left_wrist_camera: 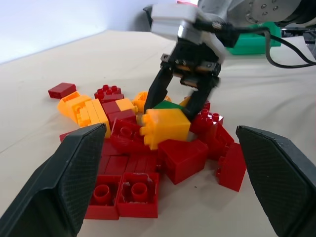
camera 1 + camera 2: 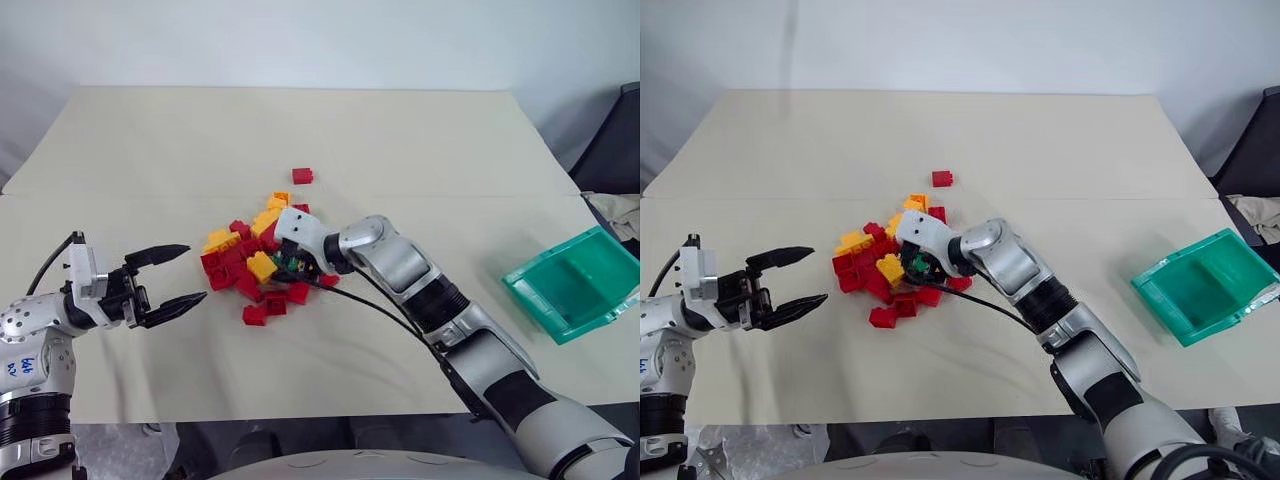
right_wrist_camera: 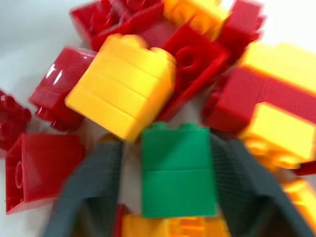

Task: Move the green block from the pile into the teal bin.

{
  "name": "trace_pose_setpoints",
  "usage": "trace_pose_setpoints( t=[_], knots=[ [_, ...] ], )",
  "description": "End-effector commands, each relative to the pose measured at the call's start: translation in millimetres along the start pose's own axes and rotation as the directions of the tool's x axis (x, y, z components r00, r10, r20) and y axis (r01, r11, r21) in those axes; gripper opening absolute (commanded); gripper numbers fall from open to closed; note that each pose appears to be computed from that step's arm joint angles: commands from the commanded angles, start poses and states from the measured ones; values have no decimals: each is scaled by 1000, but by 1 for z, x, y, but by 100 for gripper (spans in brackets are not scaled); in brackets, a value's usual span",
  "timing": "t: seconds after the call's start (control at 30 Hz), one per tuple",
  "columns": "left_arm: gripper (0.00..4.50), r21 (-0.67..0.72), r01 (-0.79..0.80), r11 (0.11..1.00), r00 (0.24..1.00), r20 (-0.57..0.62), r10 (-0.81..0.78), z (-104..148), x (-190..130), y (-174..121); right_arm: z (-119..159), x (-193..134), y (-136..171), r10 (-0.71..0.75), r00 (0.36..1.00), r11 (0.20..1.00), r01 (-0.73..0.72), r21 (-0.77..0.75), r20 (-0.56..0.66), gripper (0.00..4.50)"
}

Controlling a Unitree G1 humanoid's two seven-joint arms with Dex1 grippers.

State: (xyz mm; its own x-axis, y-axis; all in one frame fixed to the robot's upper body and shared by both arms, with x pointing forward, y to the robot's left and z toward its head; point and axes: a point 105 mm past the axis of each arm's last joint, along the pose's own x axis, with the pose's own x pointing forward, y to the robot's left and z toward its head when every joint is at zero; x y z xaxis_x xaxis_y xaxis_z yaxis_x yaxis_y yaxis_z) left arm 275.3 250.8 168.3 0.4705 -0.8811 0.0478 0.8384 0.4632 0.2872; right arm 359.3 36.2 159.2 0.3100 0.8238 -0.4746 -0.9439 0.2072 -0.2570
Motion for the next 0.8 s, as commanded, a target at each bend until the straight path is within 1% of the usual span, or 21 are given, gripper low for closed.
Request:
trace_pose_setpoints(
  t=[0.03, 0.13, 0.2, 0.3, 0.4, 0.43, 0.47, 0.5, 0.53, 0.57, 0.63, 0.67, 0.7, 0.8],
  knots=[
    [450, 33, 23, 999, 999, 35, -24, 12, 6, -2, 25, -18, -2, -11, 997, 999, 14, -35, 80, 138],
    [450, 33, 36, 999, 999, 40, -37, 12, 10, -2, 31, -28, -2, -16, 994, 999, 20, -36, 110, 139],
    [450, 33, 63, 997, 997, 50, -64, 13, 19, -2, 35, -45, -5, -32, 990, 999, 37, -34, 136, 139],
    [450, 32, 131, 991, 989, 70, -133, 16, 38, -5, 34, -73, -10, -80, 985, 997, 82, -12, 154, 139],
    [450, 26, 173, 985, 982, 77, -174, 17, 49, -7, 33, -89, -13, -109, 980, 994, 109, 10, 168, 139],
    [450, 25, 197, 980, 977, 82, -198, 18, 56, -9, 30, -100, -14, -123, 978, 992, 121, 20, 169, 139],
    [450, 29, 235, 972, 968, 88, -237, 19, 69, -12, 21, -117, -18, -164, 975, 986, 160, 41, 148, 139],
    [450, 35, 270, 962, 957, 98, -273, 20, 83, -14, 10, -138, -23, -229, 966, 973, 223, 60, 124, 139],
    [450, 40, 292, 955, 950, 104, -295, 21, 92, -16, 4, -152, -26, -272, 957, 962, 266, 69, 105, 139],
    [450, 42, 304, 952, 946, 101, -307, 21, 100, -17, -4, -165, -28, -322, 944, 945, 317, 78, 75, 139],
    [450, 47, 319, 947, 941, 105, -322, 22, 117, -19, -31, -206, -41, -486, 874, 868, 486, 101, -32, 139],
    [450, 47, 323, 945, 939, 107, -326, 23, 124, -20, -40, -223, -43, -543, 837, 830, 548, 107, -75, 139],
    [450, 46, 324, 945, 938, 109, -328, 23, 127, -20, -45, -233, -44, -572, 814, 807, 580, 108, -97, 139],
    [450, 46, 334, 941, 936, 101, -337, 22, 147, -21, -75, -279, -41, -659, 710, 716, 693, 83, -247, 139]
  ],
)
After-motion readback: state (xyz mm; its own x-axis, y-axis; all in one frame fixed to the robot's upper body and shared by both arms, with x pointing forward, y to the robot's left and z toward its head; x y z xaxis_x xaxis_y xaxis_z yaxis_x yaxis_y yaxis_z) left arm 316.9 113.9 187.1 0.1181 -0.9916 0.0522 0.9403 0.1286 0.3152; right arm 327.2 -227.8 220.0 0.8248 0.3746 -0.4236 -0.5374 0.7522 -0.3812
